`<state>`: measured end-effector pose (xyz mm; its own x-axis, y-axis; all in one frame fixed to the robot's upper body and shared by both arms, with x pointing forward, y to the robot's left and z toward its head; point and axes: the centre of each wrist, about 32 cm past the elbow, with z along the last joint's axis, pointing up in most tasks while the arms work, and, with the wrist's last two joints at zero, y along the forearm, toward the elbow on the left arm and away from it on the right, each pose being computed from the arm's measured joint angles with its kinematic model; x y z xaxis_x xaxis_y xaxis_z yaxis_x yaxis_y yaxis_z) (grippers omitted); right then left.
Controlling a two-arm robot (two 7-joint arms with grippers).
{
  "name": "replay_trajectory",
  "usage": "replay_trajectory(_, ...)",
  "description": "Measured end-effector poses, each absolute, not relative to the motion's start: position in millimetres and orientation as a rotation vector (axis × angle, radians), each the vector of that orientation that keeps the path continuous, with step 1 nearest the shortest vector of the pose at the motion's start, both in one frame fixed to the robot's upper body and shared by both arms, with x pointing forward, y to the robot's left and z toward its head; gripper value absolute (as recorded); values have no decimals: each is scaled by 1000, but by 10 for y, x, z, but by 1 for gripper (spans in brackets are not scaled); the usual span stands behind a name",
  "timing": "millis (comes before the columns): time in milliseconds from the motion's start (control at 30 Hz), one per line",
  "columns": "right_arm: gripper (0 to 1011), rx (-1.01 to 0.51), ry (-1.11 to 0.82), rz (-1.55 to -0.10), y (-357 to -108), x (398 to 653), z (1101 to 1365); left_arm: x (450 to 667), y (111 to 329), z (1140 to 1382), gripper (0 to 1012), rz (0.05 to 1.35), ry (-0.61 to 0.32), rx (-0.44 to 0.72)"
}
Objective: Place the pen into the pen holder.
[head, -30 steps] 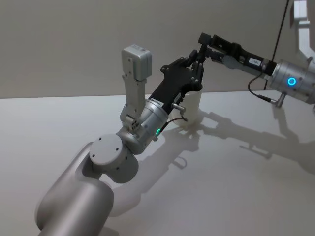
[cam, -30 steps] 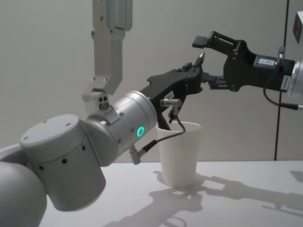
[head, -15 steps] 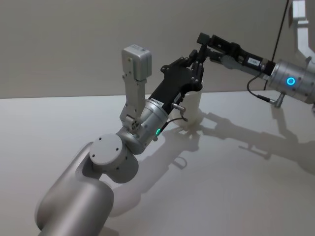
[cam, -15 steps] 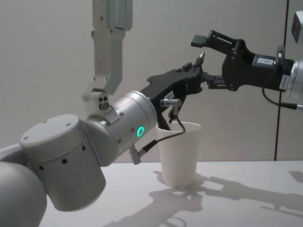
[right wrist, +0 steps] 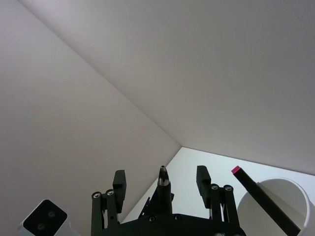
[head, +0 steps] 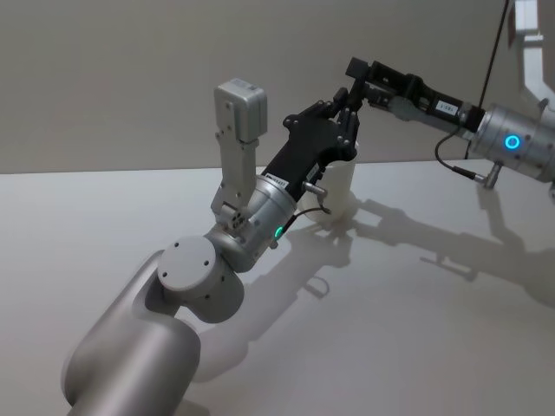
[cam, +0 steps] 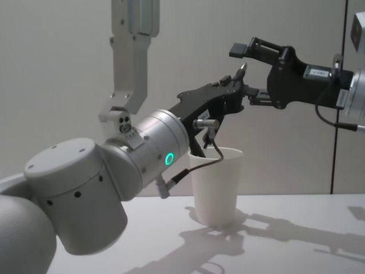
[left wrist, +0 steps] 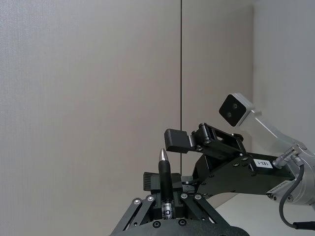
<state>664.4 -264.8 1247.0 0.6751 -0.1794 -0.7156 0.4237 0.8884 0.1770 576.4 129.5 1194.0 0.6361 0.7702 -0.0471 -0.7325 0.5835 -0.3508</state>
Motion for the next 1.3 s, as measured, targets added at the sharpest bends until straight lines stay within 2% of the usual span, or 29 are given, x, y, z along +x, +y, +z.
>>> replay_trajectory(433, 574, 344, 758, -347, -2649, 6644, 12474, 5764, 1295, 11940, 123, 879, -114, -356)
replay_trajectory(467, 509, 344, 758, -347, -2649, 6644, 12474, 5764, 1295, 11940, 123, 879, -114, -356)
replay_trajectory(867, 126, 345, 758, -348, -2648, 6644, 12473, 5764, 1294, 11940, 123, 876, -115, -356)
replay_trajectory(1300, 123, 345, 758, -348, -2648, 6644, 12474, 5764, 1294, 11940, 123, 877, -115, -356)
